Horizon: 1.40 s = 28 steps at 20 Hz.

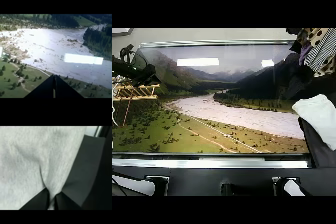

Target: Fold the clothes and pants, and hang the long-sleeved shirts on hangers.

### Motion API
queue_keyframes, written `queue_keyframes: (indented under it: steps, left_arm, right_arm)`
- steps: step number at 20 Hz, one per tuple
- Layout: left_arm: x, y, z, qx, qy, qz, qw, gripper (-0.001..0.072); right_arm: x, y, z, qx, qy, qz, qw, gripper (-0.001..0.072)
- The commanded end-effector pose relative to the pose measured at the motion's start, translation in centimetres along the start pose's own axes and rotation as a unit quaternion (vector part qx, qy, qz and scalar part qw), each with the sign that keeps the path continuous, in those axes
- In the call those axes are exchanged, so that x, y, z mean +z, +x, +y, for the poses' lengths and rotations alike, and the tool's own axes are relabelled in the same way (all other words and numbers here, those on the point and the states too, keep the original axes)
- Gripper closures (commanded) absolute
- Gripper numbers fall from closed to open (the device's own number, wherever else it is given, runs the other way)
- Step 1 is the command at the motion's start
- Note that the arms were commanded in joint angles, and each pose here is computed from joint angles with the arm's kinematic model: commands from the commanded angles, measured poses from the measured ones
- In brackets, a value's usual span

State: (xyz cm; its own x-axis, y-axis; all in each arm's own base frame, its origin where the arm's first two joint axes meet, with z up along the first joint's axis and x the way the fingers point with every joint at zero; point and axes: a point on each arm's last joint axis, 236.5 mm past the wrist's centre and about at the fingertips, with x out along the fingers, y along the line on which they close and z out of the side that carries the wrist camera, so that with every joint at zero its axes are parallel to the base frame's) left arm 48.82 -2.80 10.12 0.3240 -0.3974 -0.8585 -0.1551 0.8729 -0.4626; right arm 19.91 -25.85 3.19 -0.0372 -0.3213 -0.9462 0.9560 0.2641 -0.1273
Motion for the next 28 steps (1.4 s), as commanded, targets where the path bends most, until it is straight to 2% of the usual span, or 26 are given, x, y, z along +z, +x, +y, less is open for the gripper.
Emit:
queue_keyframes:
  steps: [1,13,14,16,18,21,23,24,25,26,28]
  left_arm:
    - [0.0,0.0,0.0,0.000,0.000,0.000,1.000,0.0691]
    - [0.0,0.0,0.0,0.000,0.000,0.000,1.000,0.0691]
    - [0.0,0.0,0.0,0.000,0.000,0.000,1.000,0.0691]
    - [0.0,0.0,0.0,0.000,0.000,0.000,1.000,0.0691]
    - [0.0,0.0,0.0,0.000,0.000,0.000,1.000,0.0691]
    - [0.1,0.0,0.0,0.000,0.004,-0.001,1.000,0.0690]
    - [0.0,0.1,-0.1,0.000,0.014,-0.001,1.000,0.0691]
    - [0.0,0.1,-0.2,0.000,0.014,-0.001,1.000,0.0691]
    - [0.0,0.1,-0.3,0.000,0.017,-0.001,1.000,0.0691]
    - [-0.1,0.2,-0.5,0.000,0.029,0.000,1.000,0.0691]
    - [-0.2,0.4,0.0,0.024,0.046,0.000,0.999,0.0691]
  right_arm:
    - [-2.3,2.2,-3.5,-0.079,-0.015,0.028,0.996,0.0679]
    - [-6.7,3.5,-7.6,-0.166,-0.040,0.099,0.980,0.0664]
    - [-6.7,3.5,-7.9,-0.172,-0.041,0.098,0.979,0.0579]
    - [-6.5,3.1,-8.8,-0.193,-0.045,0.095,0.976,0.0307]
    - [-6.0,2.5,-9.2,-0.194,-0.055,0.083,0.976,0.0281]
    - [-1.8,-0.4,-6.6,-0.097,-0.039,-0.033,0.994,0.0291]
    - [2.1,-5.3,-2.0,0.040,-0.020,-0.143,0.989,0.0294]
    - [3.7,-8.6,1.2,0.126,-0.028,-0.191,0.973,0.0304]
    - [4.1,-11.7,4.4,0.207,-0.049,-0.216,0.953,0.0351]
    - [3.7,-13.9,7.3,0.271,-0.078,-0.218,0.934,0.0359]
    - [0.7,-15.8,12.7,0.352,-0.148,-0.175,0.907,0.0360]
